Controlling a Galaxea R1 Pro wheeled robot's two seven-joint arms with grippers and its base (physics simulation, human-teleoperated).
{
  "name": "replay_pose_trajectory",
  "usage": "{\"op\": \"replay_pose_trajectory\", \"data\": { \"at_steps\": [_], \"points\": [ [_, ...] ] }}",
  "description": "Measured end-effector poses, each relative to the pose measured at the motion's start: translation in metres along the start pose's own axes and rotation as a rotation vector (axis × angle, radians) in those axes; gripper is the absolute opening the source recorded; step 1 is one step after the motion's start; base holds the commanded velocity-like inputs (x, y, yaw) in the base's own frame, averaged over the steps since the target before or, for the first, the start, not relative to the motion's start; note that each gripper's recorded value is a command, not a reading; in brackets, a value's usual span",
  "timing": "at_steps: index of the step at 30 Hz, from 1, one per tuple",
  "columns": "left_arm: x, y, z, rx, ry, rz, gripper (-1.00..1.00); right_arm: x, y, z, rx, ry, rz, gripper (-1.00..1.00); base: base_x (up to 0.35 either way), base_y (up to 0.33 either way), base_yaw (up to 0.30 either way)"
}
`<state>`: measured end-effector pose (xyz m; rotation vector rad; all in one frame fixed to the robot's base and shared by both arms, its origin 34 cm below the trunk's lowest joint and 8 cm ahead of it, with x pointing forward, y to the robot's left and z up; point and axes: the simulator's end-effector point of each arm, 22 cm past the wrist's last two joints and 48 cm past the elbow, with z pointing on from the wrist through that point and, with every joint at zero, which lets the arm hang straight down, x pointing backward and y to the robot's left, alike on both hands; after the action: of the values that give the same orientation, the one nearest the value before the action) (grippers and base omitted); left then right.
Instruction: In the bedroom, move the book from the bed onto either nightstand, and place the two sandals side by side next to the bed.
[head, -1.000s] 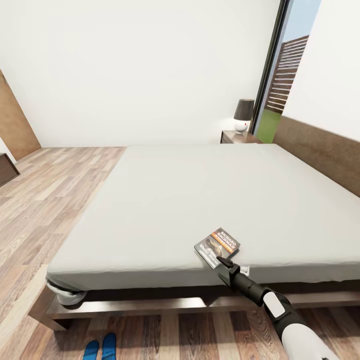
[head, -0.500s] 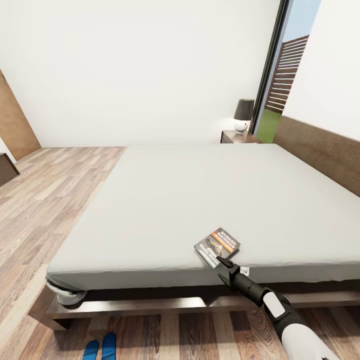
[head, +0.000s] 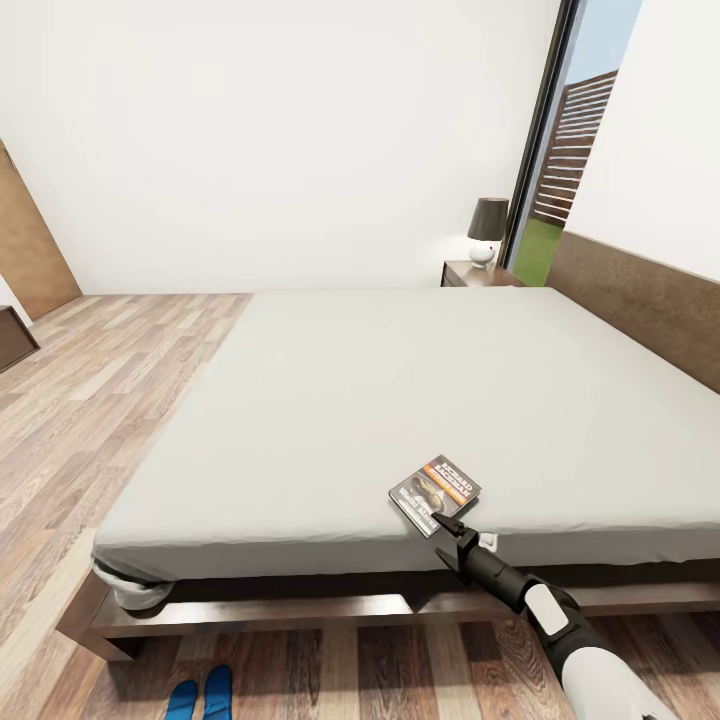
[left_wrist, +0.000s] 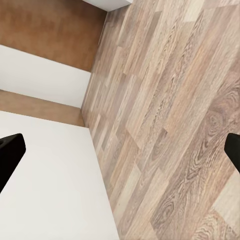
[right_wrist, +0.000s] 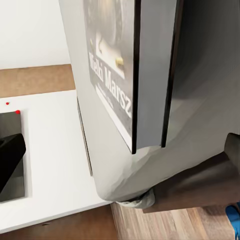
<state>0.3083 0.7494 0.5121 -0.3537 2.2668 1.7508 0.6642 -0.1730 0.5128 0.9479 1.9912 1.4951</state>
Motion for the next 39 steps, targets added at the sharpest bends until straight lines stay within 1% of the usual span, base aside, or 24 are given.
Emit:
{"op": "replay_pose_trajectory", "data": {
  "at_steps": [31, 39],
  "points": [
    [0.0000, -0.0001, 0.0000, 0.000, 0.000, 0.000, 1.00, 0.0003, 0.0003, 0.0007, 0.003, 0.003, -0.006, 1.00, 0.000, 0.000, 0.000],
    [0.0000, -0.0001, -0.0001, 0.000, 0.000, 0.000, 1.00, -0.0014, 0.0034, 0.0017, -0.003, 0.002, -0.010, 1.00, 0.000, 0.000, 0.000]
  ]
}}
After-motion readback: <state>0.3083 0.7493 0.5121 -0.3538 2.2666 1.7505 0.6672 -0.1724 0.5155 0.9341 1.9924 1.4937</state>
